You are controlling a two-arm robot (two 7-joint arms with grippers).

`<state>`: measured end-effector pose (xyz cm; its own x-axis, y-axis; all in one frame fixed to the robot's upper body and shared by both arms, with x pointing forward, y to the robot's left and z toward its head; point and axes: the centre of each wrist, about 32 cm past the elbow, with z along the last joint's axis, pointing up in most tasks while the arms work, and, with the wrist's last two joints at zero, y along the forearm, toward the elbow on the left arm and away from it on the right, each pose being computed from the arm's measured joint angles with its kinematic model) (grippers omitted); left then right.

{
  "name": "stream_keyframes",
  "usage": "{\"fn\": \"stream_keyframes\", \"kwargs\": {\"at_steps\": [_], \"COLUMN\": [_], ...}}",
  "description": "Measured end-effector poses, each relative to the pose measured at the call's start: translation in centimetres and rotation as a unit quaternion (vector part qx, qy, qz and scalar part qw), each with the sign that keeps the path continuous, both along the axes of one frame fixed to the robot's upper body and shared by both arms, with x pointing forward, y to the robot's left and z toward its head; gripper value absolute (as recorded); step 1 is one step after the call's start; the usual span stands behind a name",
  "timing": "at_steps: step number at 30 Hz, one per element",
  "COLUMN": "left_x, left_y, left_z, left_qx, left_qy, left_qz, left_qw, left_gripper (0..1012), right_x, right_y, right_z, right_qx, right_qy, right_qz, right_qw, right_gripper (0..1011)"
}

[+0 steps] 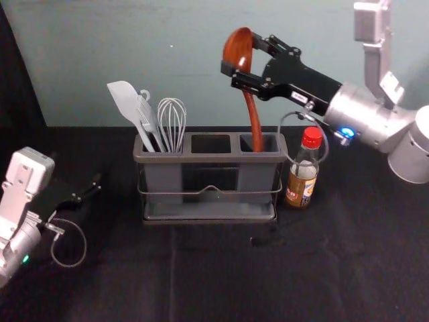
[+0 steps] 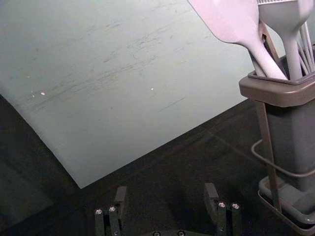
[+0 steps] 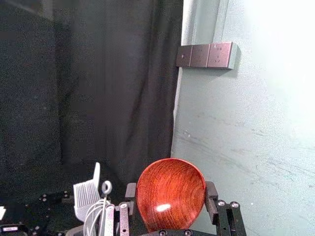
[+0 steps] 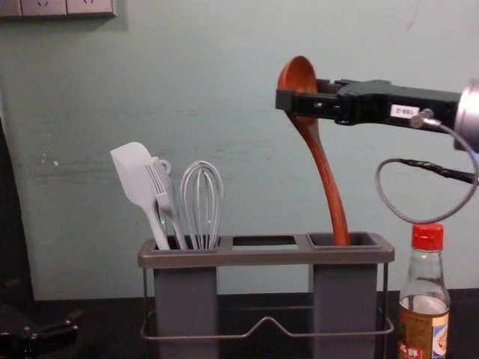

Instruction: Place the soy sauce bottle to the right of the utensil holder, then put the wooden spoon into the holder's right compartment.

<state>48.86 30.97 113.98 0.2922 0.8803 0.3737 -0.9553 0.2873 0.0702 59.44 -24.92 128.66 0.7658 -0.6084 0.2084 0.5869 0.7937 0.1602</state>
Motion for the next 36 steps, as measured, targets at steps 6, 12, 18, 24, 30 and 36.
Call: {"fn": "stream_keyframes", "kwargs": {"at_steps": [6,12,18,24,30,36], "left_x": [0.0,0.0,0.0,0.0,0.0,0.0], "left_y": [0.0,0.0,0.0,0.0,0.0,0.0], "left_z": [0.0,0.0,0.0,0.0,0.0,0.0], "left_qx": [0.0,0.0,0.0,0.0,0.0,0.0], "left_qy": [0.0,0.0,0.0,0.0,0.0,0.0], "left_qz": [0.0,0.0,0.0,0.0,0.0,0.0], "left_qw": [1.0,1.0,1.0,1.0,1.0,1.0], "left_gripper": [1011,1011,1011,1011,1011,1011], "right_x": [-1.0,-2.2,-3.4,-4.1,-4.2,-4.1], "right_y": [-0.9,-1.8,-2.5,-2.7,-2.7,-2.7], "right_z": [-0.1,-0.2,-0.3,-0.7,-1.0,-1.4], "right_qx": [0.004,0.006,0.001,-0.006,-0.009,-0.012], "right_qy": [0.002,0.004,0.005,0.007,0.013,0.02], "right_qz": [-0.001,-0.007,-0.015,-0.024,-0.032,-0.038], "right_qw": [1.0,0.9999,0.9999,0.9997,0.9994,0.999], "right_gripper": [838,838,838,838,838,838]}}
